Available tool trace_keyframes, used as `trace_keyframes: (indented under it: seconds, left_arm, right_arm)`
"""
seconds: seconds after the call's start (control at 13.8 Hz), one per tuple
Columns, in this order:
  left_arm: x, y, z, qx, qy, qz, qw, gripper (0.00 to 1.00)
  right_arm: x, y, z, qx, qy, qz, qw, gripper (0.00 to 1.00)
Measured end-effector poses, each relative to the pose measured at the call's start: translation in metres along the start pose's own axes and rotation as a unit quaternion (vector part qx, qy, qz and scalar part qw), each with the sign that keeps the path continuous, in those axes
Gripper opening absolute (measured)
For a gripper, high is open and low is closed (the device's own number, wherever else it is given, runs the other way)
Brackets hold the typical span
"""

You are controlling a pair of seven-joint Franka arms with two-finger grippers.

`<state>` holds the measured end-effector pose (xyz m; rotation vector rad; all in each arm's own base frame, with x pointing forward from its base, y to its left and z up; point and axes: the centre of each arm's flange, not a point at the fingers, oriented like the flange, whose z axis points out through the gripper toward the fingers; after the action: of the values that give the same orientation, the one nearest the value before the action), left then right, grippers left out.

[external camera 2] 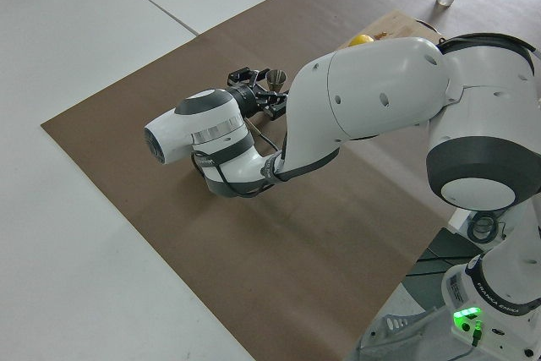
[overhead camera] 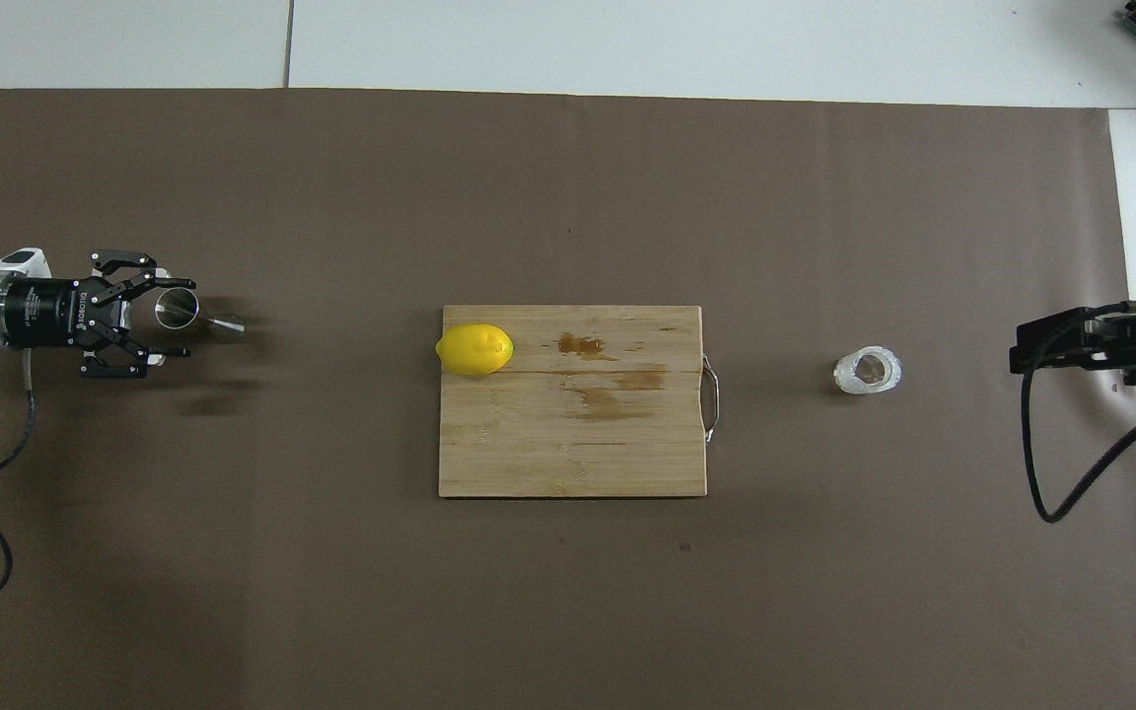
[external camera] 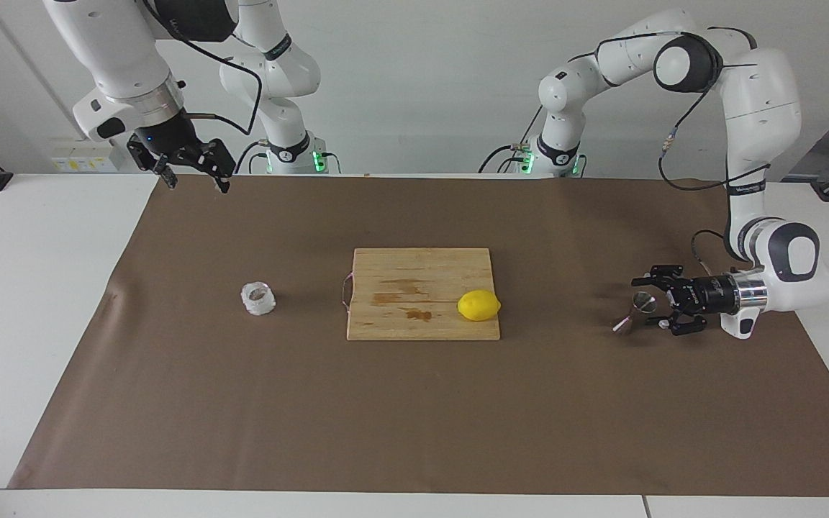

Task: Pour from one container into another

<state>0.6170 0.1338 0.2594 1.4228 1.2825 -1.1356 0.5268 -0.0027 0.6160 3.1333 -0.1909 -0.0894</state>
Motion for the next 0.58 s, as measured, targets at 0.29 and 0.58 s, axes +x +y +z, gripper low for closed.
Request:
trace_keyframes:
  seconds: [0.29, 0.58]
  left_arm:
    - [-0.0003, 0.0002, 0.0008, 0.001, 0.000, 0.006, 1.000, 0.48]
    - [-0.0009, 0.0006, 0.0022, 0.002, -0.001, 0.008, 1.000, 0.48]
  right_arm:
    - [0.0000, 0.0000, 0.0000, 0.000, 0.000, 0.000, 1.000, 1.00]
    - [0.0000, 0.0000, 0.0000, 0.000, 0.000, 0.000, 1.000, 1.00]
